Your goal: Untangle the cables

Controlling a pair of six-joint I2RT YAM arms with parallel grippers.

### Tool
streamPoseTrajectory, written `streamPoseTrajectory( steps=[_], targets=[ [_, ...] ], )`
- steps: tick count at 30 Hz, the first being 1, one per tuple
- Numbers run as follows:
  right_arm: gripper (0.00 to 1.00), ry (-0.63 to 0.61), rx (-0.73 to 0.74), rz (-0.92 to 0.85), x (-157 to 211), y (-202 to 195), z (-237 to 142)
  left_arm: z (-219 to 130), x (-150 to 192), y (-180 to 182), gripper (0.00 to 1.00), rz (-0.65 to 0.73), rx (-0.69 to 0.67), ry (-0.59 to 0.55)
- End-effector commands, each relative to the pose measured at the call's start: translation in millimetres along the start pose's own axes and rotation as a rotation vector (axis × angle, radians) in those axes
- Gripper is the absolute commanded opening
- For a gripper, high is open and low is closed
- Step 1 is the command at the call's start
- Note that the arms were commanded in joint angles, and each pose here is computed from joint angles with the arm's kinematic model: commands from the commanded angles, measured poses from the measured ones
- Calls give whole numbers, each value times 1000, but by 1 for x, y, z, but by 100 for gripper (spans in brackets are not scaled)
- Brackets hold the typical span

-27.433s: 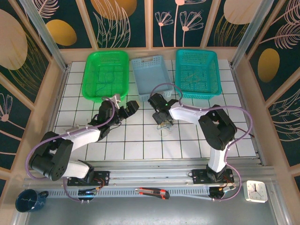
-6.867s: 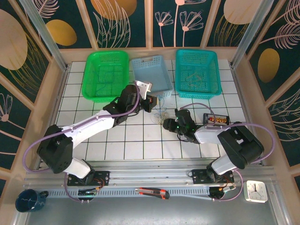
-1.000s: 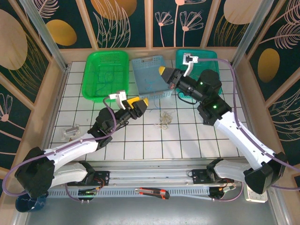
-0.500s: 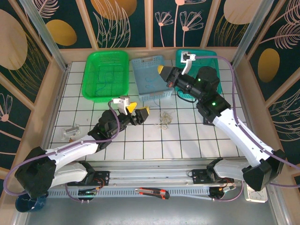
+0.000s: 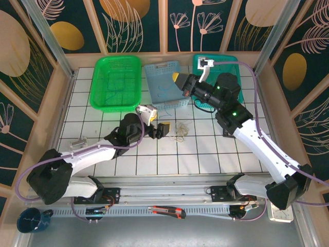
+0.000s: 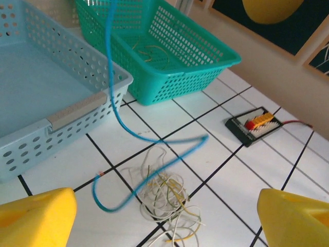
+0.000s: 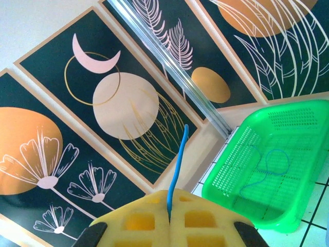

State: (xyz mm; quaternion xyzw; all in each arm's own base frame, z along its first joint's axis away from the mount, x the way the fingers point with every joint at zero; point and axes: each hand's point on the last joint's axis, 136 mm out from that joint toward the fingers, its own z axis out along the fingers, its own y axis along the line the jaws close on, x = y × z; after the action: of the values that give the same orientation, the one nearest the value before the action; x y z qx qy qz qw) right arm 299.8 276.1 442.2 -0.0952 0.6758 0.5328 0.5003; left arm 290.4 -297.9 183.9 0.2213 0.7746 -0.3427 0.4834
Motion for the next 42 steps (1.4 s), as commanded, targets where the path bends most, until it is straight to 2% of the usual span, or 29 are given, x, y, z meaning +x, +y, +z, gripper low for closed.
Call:
streamPoseTrajectory(
  steps=[1, 18, 27, 37, 40, 42],
  targets=[
    [0, -12, -33, -12, -6, 9, -3, 5, -7, 1, 89, 52, -6, 0],
    [0, -10, -55, 9, -4, 12, -5, 21, -3, 2, 80, 96, -4, 31],
    [0, -16, -62, 15, -5, 15, -8, 31, -9, 3, 55, 99, -3, 11],
    [0, -71, -10, -11, -19, 6, -11, 34, 0, 1, 0, 53, 31, 18],
    [0, -108, 9, -10, -30, 2, -15, 30, 12, 2, 0, 9, 35, 23],
    [0, -160, 55, -9, -49, -16, -25, 26, 21, 4, 0, -22, 35, 25]
  ],
)
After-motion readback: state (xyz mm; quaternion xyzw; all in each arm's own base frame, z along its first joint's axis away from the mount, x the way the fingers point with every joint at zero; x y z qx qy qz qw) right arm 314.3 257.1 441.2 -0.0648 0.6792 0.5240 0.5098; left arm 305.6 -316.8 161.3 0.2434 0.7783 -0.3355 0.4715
